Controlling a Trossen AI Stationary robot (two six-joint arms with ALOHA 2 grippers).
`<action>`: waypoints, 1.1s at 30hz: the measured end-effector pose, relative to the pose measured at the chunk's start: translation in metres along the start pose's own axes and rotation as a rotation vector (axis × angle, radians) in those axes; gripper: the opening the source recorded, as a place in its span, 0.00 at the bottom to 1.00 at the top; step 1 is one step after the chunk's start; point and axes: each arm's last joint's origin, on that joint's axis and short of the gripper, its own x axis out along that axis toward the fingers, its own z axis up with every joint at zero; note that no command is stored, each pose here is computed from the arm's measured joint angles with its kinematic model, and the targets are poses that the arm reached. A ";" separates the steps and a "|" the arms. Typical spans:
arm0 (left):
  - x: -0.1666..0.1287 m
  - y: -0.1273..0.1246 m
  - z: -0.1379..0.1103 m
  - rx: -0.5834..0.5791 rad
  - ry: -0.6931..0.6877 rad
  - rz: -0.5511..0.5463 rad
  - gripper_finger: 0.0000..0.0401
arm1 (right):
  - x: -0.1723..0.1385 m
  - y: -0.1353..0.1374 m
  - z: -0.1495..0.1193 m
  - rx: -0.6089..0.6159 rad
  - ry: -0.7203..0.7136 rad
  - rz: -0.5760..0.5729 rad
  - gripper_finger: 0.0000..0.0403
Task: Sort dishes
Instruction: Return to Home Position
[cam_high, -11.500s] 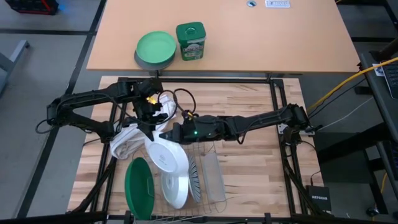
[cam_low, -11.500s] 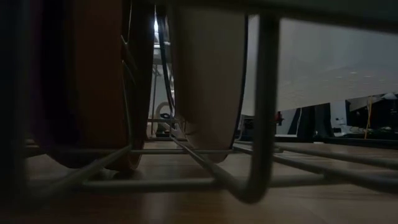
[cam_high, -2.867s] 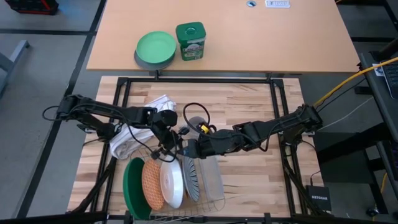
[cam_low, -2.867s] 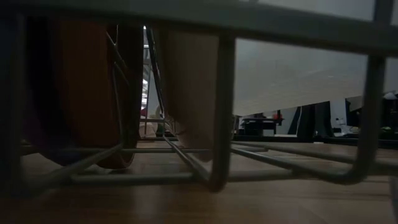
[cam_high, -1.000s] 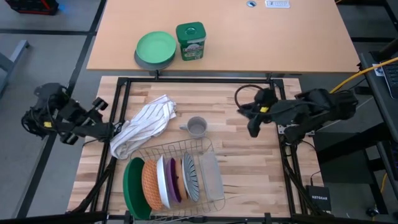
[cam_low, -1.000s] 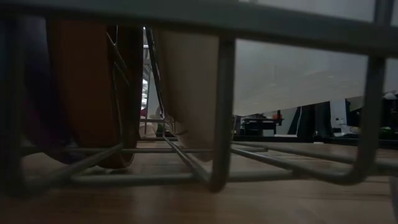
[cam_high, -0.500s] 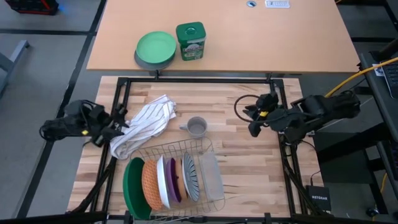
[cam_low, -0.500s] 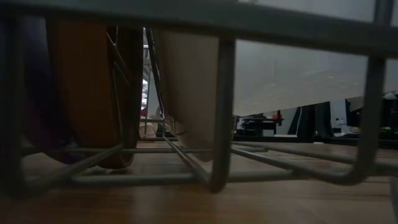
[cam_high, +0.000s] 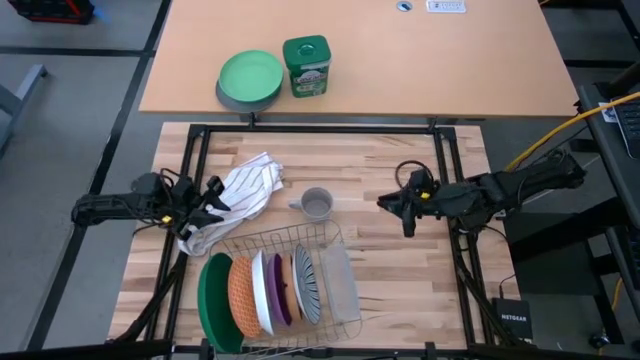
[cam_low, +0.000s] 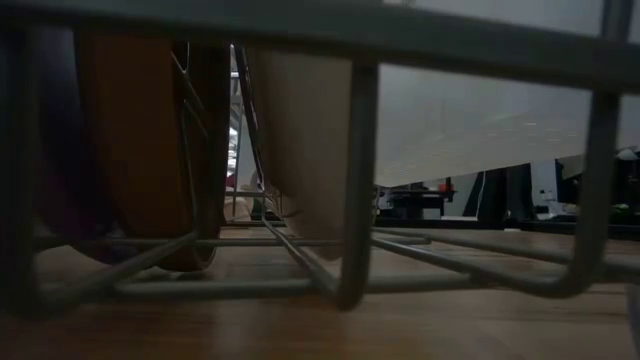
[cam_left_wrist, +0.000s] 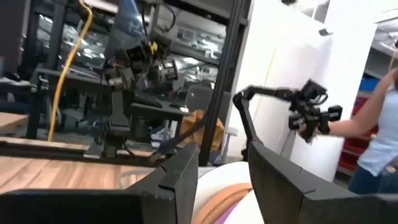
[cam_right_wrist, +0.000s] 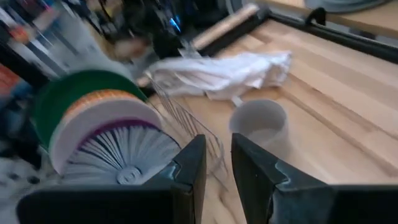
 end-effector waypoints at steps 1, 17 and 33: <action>0.000 0.001 -0.002 0.001 -0.007 0.008 0.33 | 0.001 -0.003 -0.004 0.016 -0.025 0.019 0.20; 0.000 0.007 -0.018 -0.015 0.024 0.069 0.33 | -0.008 -0.060 -0.065 0.216 -0.167 0.146 0.20; -0.001 0.012 -0.033 0.013 0.184 0.110 0.33 | -0.067 -0.106 -0.063 0.269 -0.430 0.072 0.20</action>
